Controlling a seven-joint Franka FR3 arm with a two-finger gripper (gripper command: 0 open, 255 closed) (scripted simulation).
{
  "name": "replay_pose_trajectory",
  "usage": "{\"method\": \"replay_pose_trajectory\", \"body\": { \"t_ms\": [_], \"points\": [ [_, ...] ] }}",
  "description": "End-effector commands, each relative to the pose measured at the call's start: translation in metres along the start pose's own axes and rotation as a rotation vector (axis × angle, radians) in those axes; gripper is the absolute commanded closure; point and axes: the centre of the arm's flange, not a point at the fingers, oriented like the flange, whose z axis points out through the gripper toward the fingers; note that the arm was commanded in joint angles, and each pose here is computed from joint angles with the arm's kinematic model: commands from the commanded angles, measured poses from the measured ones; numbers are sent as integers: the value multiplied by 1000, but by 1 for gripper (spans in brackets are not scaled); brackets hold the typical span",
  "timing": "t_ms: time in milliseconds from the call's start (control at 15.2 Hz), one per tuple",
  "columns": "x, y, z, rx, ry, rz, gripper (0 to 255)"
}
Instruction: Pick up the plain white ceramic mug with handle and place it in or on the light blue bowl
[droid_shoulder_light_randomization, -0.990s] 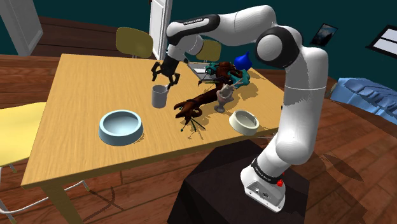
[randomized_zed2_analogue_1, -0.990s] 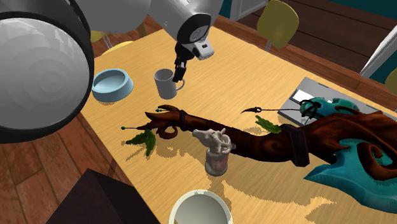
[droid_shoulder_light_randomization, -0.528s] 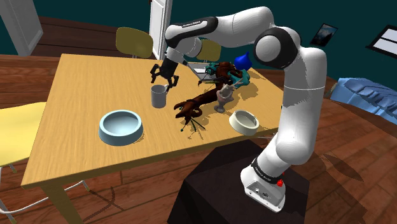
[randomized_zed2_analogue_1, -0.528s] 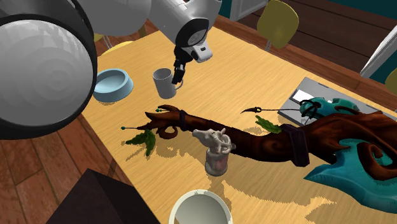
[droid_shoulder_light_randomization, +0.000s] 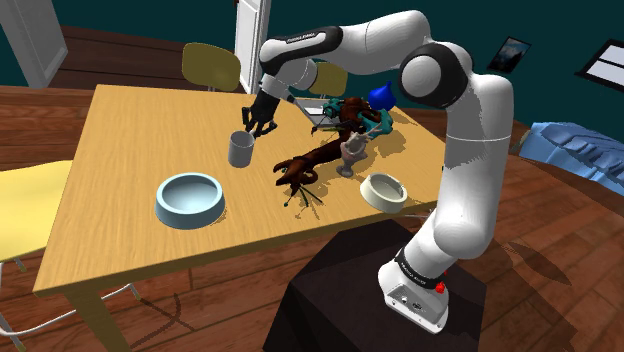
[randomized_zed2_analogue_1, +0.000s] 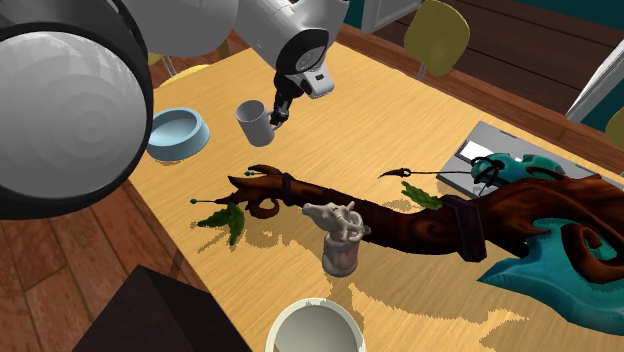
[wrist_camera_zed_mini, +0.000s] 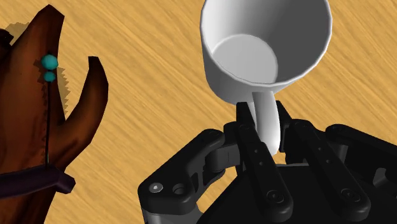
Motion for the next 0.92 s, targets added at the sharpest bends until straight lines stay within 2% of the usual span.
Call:
{"method": "replay_pose_trajectory", "body": {
  "t_ms": [0, 264, 858],
  "points": [
    [0, 0, 0, -1, 0, 0, 255],
    [-1, 0, 0, -1, 0, 0, 255],
    [-19, -7, -43, -1, 0, 0, 255]
  ]
}}
